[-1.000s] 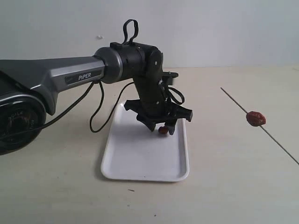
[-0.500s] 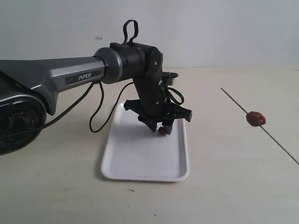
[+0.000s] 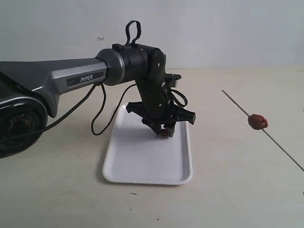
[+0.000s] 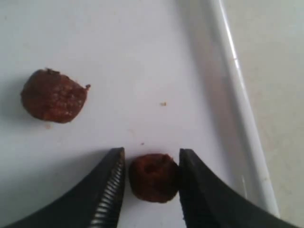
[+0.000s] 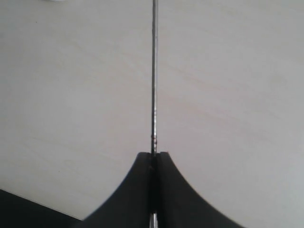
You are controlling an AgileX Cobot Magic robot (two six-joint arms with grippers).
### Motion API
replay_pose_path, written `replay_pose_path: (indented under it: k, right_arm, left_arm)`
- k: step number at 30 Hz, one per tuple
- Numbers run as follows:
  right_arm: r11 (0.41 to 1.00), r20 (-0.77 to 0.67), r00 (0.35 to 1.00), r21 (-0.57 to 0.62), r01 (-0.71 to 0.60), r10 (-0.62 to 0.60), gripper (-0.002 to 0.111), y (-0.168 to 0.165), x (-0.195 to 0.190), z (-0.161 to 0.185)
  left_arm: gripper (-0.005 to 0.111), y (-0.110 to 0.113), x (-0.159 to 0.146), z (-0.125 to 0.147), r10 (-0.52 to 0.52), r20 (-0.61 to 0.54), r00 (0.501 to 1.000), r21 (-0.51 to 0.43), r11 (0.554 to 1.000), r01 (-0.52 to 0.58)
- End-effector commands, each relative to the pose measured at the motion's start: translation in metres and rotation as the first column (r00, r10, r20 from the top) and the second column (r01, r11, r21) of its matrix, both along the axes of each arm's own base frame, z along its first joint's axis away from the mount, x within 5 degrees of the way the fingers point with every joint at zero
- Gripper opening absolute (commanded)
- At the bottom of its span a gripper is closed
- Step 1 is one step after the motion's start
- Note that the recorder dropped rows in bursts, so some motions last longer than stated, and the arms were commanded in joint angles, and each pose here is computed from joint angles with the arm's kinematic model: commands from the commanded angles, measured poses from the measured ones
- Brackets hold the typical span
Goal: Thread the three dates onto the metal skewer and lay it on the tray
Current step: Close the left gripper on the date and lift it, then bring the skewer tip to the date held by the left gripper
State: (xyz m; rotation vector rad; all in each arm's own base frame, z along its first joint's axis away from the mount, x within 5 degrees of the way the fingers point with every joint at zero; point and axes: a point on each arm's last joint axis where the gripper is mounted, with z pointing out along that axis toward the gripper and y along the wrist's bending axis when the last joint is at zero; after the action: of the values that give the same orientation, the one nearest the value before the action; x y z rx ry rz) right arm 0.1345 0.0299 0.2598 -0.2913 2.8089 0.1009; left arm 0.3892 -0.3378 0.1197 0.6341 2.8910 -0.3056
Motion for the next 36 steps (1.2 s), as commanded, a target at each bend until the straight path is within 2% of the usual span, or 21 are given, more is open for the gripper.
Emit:
replay_pose_path:
  k: [1,5,14,19,21,23,24,26,27,28,30,31,32,34,35,36]
  right_arm:
    - [1.000,0.013,1.000,0.001,-0.004,0.004,0.000,-0.001,-0.001,0.001]
    - [1.000,0.013,1.000,0.001,-0.004,0.004,0.000,-0.001,-0.001,0.001]
    - [1.000,0.015,1.000,0.002,-0.003,0.003,0.000,-0.001,-0.001,0.001]
    - [1.000,0.002,1.000,-0.001,-0.004,0.004,0.000,-0.001,-0.002,0.001]
    - [1.000,-0.008,1.000,-0.002,-0.004,0.004,0.000,-0.001,-0.003,0.001]
    - [1.000,-0.021,1.000,-0.005,-0.005,0.005,0.000,-0.001,-0.004,0.000]
    - [1.000,-0.031,1.000,-0.006,-0.005,0.005,0.000,-0.001,-0.005,0.000]
    - [1.000,-0.044,0.999,-0.007,-0.009,0.008,0.000,-0.001,-0.006,0.000]
    - [1.000,-0.049,0.999,-0.009,-0.010,0.010,0.000,-0.001,-0.006,0.000]
    - [1.000,-0.062,0.998,-0.001,-0.022,0.022,0.000,-0.001,-0.007,-0.001]
    - [0.999,-0.086,0.995,0.028,-0.037,0.039,0.000,0.002,-0.009,-0.001]
    - [0.996,-0.110,0.991,0.067,-0.065,0.072,0.000,0.006,-0.012,-0.001]
    - [0.991,-0.114,0.989,0.108,-0.082,0.094,0.000,0.010,-0.012,-0.001]
    - [0.986,-0.111,0.987,0.135,-0.102,0.117,0.000,0.013,-0.013,0.000]
    - [0.983,-0.113,0.985,0.146,-0.111,0.128,0.000,0.014,-0.013,0.000]
    - [0.981,-0.119,0.983,0.156,-0.118,0.137,0.000,0.015,-0.013,0.000]
  left_arm:
    - [0.036,0.000,0.000,0.001,-0.003,0.003,1.000,0.004,1.000,0.003]
    - [0.026,0.000,0.000,0.001,-0.006,0.004,1.000,0.008,1.000,0.006]
    - [0.026,0.000,0.000,0.005,-0.043,0.021,0.999,0.010,0.999,0.043]
    - [0.026,-0.001,0.002,0.022,-0.154,0.103,0.983,0.000,0.988,0.155]
    - [0.026,-0.001,0.002,0.032,-0.239,0.141,0.961,0.012,0.971,0.240]
    - [0.026,0.001,0.000,0.043,-0.361,0.176,0.916,0.044,0.932,0.359]
    - [0.026,0.001,-0.001,0.050,-0.447,0.195,0.873,0.072,0.894,0.442]
    - [0.026,0.004,-0.004,0.064,-0.637,0.219,0.739,0.144,0.770,0.622]
    - [0.026,0.005,-0.006,0.068,-0.697,0.218,0.683,0.169,0.716,0.677]
    - [0.026,0.009,-0.010,0.080,-0.809,0.208,0.550,0.221,0.587,0.779]
    - [0.026,0.012,-0.014,0.089,-0.870,0.194,0.452,0.251,0.490,0.835]
    - [0.026,0.014,-0.017,0.093,-0.916,0.169,0.363,0.270,0.397,0.877]
    - [0.026,0.018,-0.019,0.097,-0.960,0.138,0.242,0.291,0.273,0.917]
    - [0.026,0.019,-0.019,0.098,-0.982,0.132,0.134,0.318,0.170,0.933]
    - [0.026,0.021,-0.018,0.099,-0.985,0.132,0.107,0.326,0.145,0.934]
    - [0.026,0.022,-0.017,0.099,-0.985,0.134,0.109,0.324,0.148,0.934]
